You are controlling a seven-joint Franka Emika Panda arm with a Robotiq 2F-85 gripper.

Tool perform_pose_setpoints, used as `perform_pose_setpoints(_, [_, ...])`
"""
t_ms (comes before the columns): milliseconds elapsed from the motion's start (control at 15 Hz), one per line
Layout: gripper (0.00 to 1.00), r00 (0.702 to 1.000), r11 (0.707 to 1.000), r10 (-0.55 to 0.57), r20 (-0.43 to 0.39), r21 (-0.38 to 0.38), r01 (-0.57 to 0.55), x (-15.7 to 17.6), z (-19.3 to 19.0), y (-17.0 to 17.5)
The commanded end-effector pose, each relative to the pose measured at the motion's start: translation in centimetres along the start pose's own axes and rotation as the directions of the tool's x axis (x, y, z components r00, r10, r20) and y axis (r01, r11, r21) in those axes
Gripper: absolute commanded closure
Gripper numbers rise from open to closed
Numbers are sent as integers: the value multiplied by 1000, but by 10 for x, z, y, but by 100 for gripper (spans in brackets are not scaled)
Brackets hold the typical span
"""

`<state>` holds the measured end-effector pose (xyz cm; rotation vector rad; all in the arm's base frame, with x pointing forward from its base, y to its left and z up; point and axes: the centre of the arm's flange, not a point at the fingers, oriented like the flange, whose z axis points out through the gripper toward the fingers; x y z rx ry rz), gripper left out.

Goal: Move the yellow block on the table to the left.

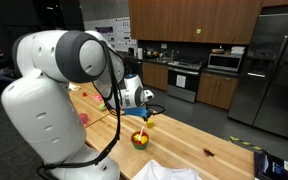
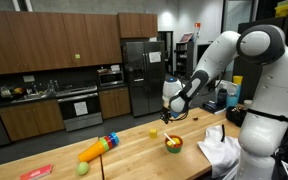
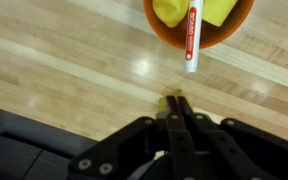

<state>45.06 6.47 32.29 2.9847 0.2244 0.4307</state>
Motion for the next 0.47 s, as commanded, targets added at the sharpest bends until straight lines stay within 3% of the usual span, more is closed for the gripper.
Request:
perform_pose_setpoints(0, [88, 999, 999, 39, 7, 8, -39, -8, -1, 7])
perform_pose_setpoints(200, [70, 997, 997, 78, 19, 16, -78, -21, -2, 13])
perform_pose_setpoints(400, [70, 997, 997, 79, 19, 18, -79, -21, -2, 12])
